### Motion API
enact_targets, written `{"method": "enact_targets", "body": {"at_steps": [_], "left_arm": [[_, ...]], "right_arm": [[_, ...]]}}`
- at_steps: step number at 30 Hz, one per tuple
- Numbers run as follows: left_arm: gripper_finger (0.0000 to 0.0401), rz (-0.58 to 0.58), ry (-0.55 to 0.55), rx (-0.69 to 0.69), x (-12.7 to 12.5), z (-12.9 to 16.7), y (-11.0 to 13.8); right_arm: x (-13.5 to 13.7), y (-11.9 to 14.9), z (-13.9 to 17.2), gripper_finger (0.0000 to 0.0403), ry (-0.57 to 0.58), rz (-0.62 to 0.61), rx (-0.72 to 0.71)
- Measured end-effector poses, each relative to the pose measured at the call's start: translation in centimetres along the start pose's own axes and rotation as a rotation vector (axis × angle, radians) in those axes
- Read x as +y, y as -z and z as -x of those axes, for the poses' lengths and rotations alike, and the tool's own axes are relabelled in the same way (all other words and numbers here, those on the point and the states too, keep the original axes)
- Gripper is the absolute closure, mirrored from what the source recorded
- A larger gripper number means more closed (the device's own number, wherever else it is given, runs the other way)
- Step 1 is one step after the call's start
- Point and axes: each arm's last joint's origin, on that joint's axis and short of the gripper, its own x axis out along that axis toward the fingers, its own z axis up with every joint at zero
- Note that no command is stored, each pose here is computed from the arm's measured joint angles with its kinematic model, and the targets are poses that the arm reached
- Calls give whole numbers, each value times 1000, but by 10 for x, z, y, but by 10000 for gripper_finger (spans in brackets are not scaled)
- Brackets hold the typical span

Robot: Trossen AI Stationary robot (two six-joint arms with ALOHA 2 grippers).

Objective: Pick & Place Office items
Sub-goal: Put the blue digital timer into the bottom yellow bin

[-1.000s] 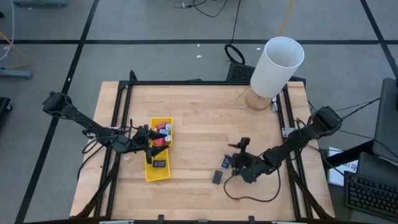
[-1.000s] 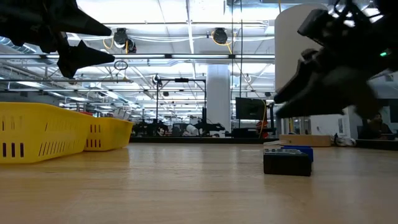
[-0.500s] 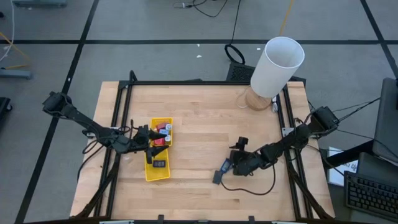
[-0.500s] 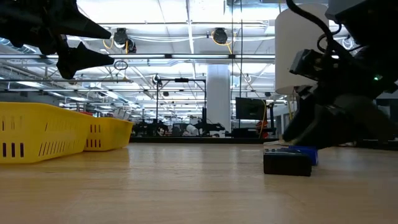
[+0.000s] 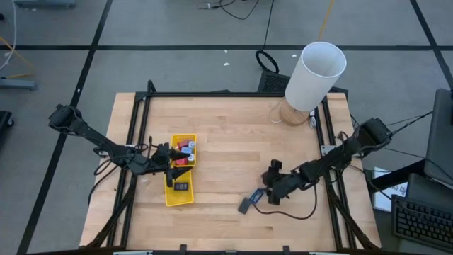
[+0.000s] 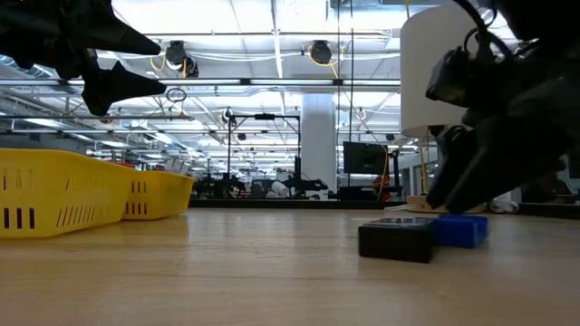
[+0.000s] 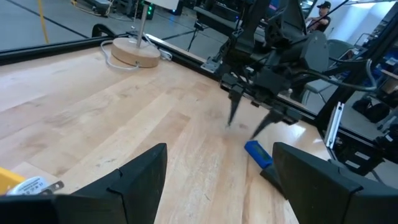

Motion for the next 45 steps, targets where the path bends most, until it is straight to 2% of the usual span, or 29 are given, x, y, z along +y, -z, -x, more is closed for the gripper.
{"method": "enact_targets", "body": {"at_steps": [3,6,13,17,22,30,34,39,45], "left_arm": [[107,7,0,0,0,0,0],[107,7,0,0,0,0,0],[107,7,1,0,0,0,0],[107,8,1,-1,0,0,0],[107,7,1,-1,0,0,0],[107,2,1,0,0,0,0],[107,3,0,-1,0,0,0],[107,5,1,-1,0,0,0],[107,7,0,-1,0,0,0]], "right_arm": [[6,-1,5,149,-97,-40,21],[13,1,7,149,-130,-21,8],[28,-3,10,149,-195,103,-101],[35,-3,1,149,-195,245,-185],[35,7,-15,149,-179,304,-145],[32,12,-17,149,-160,309,-90],[27,11,-20,151,-135,254,-65],[22,13,-21,171,-110,191,-23],[22,10,-21,203,-120,203,-50]]}}
